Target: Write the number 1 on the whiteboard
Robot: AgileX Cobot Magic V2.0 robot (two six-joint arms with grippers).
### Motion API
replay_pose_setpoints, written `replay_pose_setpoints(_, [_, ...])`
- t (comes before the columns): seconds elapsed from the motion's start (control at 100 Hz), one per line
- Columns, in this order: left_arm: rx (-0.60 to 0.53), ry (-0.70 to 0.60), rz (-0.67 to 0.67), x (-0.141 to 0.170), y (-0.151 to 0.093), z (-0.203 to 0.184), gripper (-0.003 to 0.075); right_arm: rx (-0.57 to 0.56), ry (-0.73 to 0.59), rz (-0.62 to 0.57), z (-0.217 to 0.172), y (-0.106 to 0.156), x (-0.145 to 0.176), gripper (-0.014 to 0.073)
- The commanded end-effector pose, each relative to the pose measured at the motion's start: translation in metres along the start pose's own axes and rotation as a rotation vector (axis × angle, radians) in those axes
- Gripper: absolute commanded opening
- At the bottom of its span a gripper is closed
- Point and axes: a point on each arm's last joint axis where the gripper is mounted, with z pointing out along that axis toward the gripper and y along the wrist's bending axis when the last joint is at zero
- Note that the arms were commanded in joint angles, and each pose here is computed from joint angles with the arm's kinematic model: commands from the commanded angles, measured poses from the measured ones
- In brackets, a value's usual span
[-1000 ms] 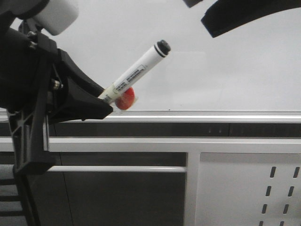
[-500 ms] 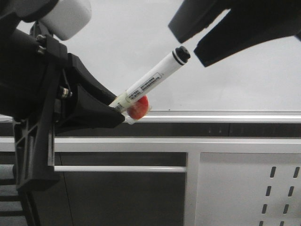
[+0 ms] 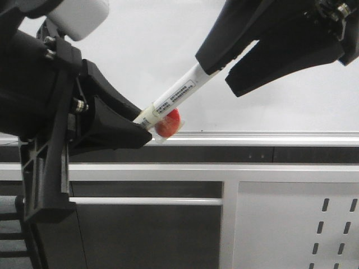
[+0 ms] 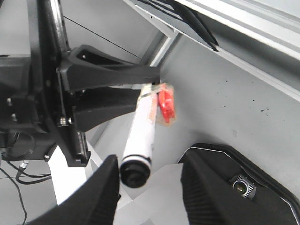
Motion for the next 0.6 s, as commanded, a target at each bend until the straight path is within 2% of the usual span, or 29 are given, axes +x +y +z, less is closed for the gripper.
replay_pose_setpoints(0.0, [-0.048, -0.135, -0.013, -0.0217, 0.0091, -0.0067, -0.0018, -0.024, -0.076, -0.021, -0.0096, 0.0102, -0.0104, 0.0283])
replay_pose_setpoints(0.59, [-0.034, -0.19, 0.0, -0.0297, 0.0038, -0.0072, -0.0018, -0.033, -0.084, -0.012, -0.0097, 0.011, -0.0111, 0.0283])
